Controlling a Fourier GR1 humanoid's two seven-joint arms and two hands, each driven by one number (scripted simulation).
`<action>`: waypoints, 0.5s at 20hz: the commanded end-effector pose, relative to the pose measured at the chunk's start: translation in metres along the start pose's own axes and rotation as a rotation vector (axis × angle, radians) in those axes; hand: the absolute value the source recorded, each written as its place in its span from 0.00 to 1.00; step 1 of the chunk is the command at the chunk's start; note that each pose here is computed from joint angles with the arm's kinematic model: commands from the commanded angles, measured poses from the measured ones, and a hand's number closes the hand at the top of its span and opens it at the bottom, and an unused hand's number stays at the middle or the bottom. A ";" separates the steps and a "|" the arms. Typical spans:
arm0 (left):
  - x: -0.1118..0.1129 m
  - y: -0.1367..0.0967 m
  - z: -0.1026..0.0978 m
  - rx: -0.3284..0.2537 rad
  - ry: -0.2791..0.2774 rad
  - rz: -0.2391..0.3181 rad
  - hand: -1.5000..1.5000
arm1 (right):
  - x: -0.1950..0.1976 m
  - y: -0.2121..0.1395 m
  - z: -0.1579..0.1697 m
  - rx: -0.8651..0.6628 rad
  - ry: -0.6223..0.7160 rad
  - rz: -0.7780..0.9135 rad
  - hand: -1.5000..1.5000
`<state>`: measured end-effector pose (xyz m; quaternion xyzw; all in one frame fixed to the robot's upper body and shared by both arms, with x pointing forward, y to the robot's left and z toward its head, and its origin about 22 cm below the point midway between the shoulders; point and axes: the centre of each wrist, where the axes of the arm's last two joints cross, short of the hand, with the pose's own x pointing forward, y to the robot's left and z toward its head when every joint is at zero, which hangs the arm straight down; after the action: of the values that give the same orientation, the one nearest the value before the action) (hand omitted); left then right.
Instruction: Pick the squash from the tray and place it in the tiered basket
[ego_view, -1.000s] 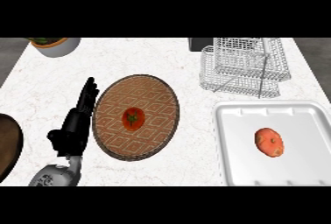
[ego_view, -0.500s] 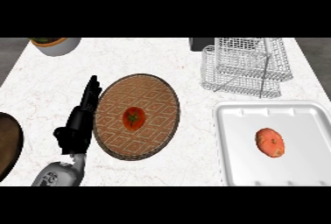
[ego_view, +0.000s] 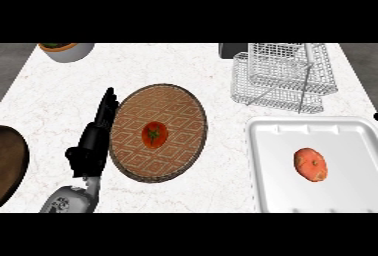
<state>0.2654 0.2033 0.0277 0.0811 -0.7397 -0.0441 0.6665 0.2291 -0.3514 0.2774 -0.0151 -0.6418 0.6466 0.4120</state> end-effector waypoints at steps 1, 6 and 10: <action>0.005 -0.011 -0.013 0.008 -0.021 0.001 0.50 | 0.001 0.001 0.001 0.209 -0.051 -0.001 0.00; -0.001 -0.003 -0.002 -0.018 -0.003 -0.020 0.50 | -0.004 0.012 -0.003 0.204 0.004 0.035 0.00; 0.009 -0.008 -0.016 -0.015 -0.002 0.009 0.50 | -0.007 0.023 -0.011 0.187 0.018 0.114 0.00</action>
<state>0.2731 0.1988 0.0307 0.0783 -0.7402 -0.0479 0.6661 0.2235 -0.3400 0.2597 -0.0758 -0.5921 0.6895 0.4101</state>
